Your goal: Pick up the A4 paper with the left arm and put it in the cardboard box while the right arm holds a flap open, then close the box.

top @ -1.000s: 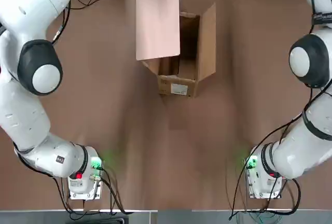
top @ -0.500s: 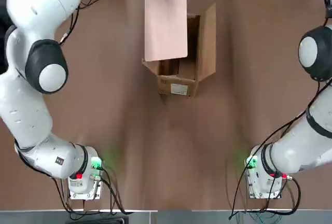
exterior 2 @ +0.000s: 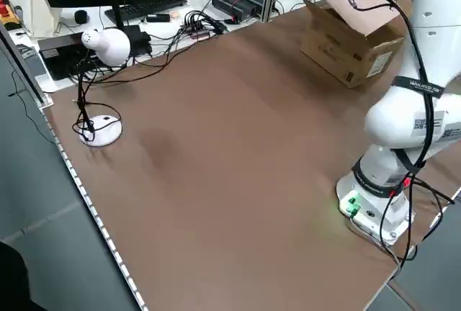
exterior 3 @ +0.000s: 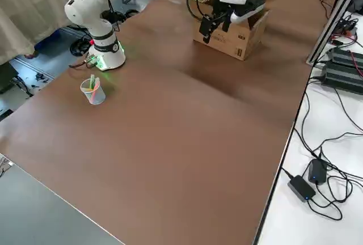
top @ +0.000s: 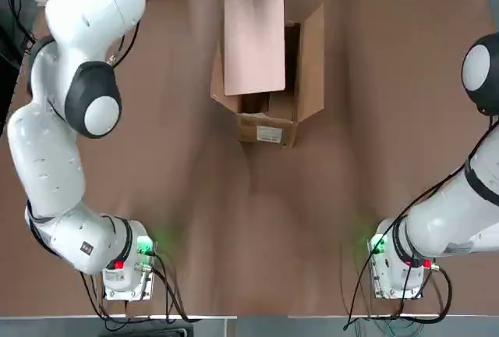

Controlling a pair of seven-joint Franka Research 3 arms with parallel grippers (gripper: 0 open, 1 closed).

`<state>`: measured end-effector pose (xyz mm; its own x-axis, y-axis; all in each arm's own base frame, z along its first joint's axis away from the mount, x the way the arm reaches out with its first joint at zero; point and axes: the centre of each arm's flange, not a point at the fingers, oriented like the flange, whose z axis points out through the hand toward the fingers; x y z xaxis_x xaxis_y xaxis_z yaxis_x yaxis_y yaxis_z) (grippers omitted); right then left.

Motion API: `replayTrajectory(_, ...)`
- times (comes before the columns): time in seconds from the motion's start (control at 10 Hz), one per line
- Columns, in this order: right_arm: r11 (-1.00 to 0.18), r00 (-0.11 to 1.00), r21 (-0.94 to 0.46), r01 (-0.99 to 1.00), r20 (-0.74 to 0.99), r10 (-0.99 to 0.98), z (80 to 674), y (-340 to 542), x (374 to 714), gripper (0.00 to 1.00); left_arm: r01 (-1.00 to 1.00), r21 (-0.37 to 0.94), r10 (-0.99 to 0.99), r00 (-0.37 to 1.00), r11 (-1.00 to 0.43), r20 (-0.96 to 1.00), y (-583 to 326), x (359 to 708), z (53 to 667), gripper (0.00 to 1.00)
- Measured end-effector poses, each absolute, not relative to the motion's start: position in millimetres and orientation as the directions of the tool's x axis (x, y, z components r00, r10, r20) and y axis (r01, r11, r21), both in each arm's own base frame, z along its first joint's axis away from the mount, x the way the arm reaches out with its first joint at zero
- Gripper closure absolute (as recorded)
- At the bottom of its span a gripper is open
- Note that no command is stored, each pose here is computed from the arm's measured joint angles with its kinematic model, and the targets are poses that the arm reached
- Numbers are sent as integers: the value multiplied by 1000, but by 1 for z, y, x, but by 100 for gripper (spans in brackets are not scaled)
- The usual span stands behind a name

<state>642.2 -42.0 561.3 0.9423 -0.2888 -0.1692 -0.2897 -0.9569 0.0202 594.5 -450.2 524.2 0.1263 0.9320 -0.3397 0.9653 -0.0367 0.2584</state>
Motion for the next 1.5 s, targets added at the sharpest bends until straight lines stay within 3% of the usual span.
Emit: replayTrajectory(1.5, -961, 946, -59, -272, -203, -255, 558, -37, 641, 0, 949, 313, 916, 153, -32, -371, -487, 586, 505, 69)
